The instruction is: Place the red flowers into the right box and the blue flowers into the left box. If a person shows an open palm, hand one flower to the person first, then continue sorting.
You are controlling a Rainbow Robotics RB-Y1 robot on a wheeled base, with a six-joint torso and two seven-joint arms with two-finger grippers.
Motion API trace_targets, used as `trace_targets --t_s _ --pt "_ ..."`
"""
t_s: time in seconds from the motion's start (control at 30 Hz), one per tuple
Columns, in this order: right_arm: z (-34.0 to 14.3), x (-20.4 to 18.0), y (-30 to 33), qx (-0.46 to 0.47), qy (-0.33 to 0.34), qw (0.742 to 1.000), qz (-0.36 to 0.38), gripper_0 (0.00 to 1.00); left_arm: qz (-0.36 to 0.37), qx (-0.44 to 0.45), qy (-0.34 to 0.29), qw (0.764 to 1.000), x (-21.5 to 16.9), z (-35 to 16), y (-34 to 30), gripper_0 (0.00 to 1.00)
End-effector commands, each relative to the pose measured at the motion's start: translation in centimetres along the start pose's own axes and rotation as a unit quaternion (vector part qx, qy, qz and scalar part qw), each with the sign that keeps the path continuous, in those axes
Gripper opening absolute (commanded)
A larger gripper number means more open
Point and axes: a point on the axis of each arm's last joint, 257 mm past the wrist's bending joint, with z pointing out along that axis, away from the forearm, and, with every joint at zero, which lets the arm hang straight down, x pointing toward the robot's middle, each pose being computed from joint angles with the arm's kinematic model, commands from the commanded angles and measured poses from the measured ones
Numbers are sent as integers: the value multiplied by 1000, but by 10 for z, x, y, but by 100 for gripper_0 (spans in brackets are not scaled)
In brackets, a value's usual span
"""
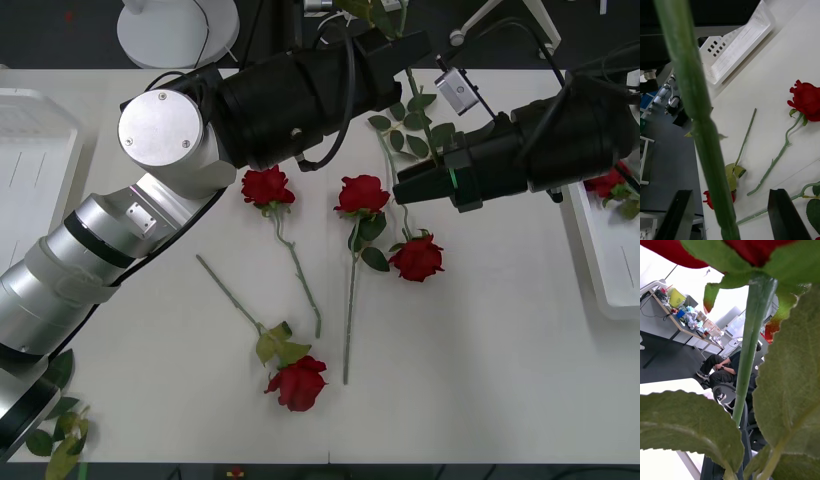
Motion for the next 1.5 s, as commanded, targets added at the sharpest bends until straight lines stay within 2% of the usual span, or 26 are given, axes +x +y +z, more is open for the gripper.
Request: trace_targets --t_s 0.03,0.37,0.4,0.43,0.47,0.5,0.53,0.9,1.1,1.37,1.5 --pt "14 -5 15 -15 -2 1000 4 2 -25 45 -9 999 -17 19 -45 0" --pt "14 -3 13 -11 3 1000 8 0 -25 45 -9 999 -17 19 -45 0" --pt "13 -3 13 -11 4 1000 8 0 -25 45 -9 999 -17 19 -45 16" --pt "14 -2 13 -11 4 1000 9 0 -25 45 -9 999 -17 19 -45 37" --pt "14 -2 13 -11 4 1000 9 0 -25 45 -9 999 -17 19 -45 72" --pt "13 -3 12 -10 4 1000 9 0 -25 45 -9 999 -17 19 -45 83" --pt "13 -2 13 -10 4 1000 9 0 -25 45 -9 999 -17 19 -45 99" --pt "5 1 5 7 15 1000 11 0 -25 45 -9 999 -17 19 -45 100" --pt "-13 16 -17 57 62 996 18 0 -25 45 -9 999 -17 19 -45 100" --pt "-74 49 -56 167 162 970 73 0 -29 38 -23 999 -24 18 -40 100" --pt "-122 63 -77 228 201 947 104 0 -23 37 -50 998 -59 13 -42 100"
